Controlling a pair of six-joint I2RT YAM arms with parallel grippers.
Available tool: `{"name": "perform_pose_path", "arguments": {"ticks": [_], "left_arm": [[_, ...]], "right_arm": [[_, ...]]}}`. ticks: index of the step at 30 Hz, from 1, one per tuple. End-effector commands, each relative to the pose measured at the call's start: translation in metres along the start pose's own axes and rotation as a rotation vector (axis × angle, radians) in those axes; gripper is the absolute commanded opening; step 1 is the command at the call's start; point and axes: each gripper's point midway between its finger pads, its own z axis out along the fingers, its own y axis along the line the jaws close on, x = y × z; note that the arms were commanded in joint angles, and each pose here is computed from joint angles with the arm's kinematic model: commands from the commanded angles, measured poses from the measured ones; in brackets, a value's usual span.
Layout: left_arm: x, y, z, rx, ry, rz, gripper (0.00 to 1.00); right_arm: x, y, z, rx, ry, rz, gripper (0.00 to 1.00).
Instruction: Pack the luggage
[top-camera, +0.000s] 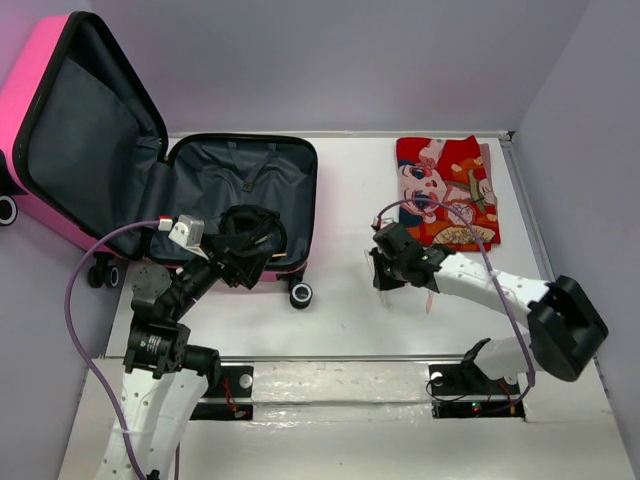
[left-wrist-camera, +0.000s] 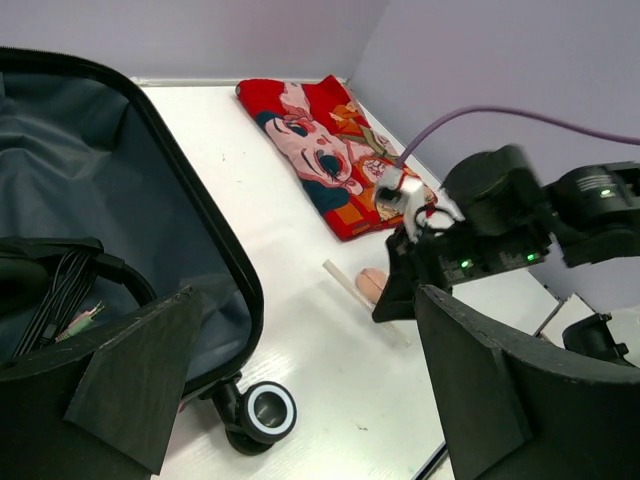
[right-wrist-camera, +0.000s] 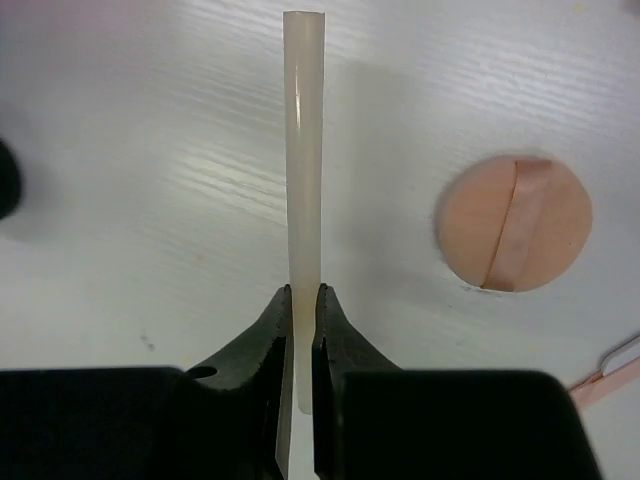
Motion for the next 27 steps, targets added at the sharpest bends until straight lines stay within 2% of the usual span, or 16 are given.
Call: {"name": "perform_pose_path", "arguments": {"ticks": [1, 4, 5, 7, 8, 9, 10, 11, 14, 16, 18, 20, 22, 23, 24, 27], "left_arm": [[-0.004, -0.006, 0.002, 0.036, -0.014, 0.011, 0.99], [-0.003, -0.004, 0.002, 0.029, -0.013, 0.008, 0.99], [-0.003, -0.003, 0.002, 0.028, -0.013, 0.008, 0.99], [-0.003, -0.002, 0.003, 0.023, -0.011, 0.006, 0.99], [-0.002, -0.001, 0.003, 0.020, -0.008, 0.003, 0.99], [-0.003, -0.001, 0.003, 0.019, -0.010, 0.004, 0.99], [-0.002, 0.000, 0.003, 0.017, -0.009, 0.004, 0.99], [-0.003, 0.000, 0.003, 0.016, -0.011, 0.006, 0.99], [-0.004, -0.001, 0.002, 0.019, -0.017, 0.010, 0.99], [-0.005, -0.002, 0.001, 0.022, -0.020, 0.012, 0.99], [-0.005, -0.003, 0.001, 0.026, -0.021, 0.013, 0.99], [-0.006, -0.005, 0.000, 0.029, -0.027, 0.016, 0.99], [-0.006, -0.005, 0.000, 0.029, -0.027, 0.017, 0.99], [-0.006, -0.005, 0.000, 0.029, -0.027, 0.017, 0.99], [-0.007, -0.005, 0.000, 0.028, -0.029, 0.018, 0.99], [-0.005, -0.005, 0.000, 0.031, -0.024, 0.014, 0.99]], "right_arm": [[-0.091, 0.057, -0.069, -0.277, -0.310, 0.001, 0.07], [-0.145, 0.104, -0.106, -0.456, -0.430, -0.010, 0.07], [-0.174, 0.124, -0.115, -0.506, -0.461, 0.001, 0.07], [-0.204, 0.150, -0.124, -0.572, -0.501, 0.013, 0.07], [-0.214, 0.167, -0.128, -0.611, -0.508, 0.011, 0.12], [-0.223, 0.179, -0.131, -0.641, -0.514, 0.009, 0.42], [-0.237, 0.189, -0.128, -0.658, -0.518, 0.029, 0.55], [-0.242, 0.190, -0.125, -0.646, -0.524, 0.043, 0.73], [-0.242, 0.163, -0.107, -0.568, -0.523, 0.086, 0.85], [-0.234, 0.139, -0.097, -0.506, -0.519, 0.123, 0.84], [-0.208, 0.104, -0.081, -0.414, -0.495, 0.158, 0.78], [-0.193, 0.051, -0.064, -0.228, -0.491, 0.220, 0.72], [-0.156, -0.004, -0.041, -0.051, -0.414, 0.269, 0.69], [-0.146, -0.017, -0.038, -0.011, -0.400, 0.281, 0.69], [-0.123, -0.032, -0.027, 0.042, -0.355, 0.282, 0.72], [-0.094, -0.062, -0.022, 0.174, -0.307, 0.287, 0.83]]}}
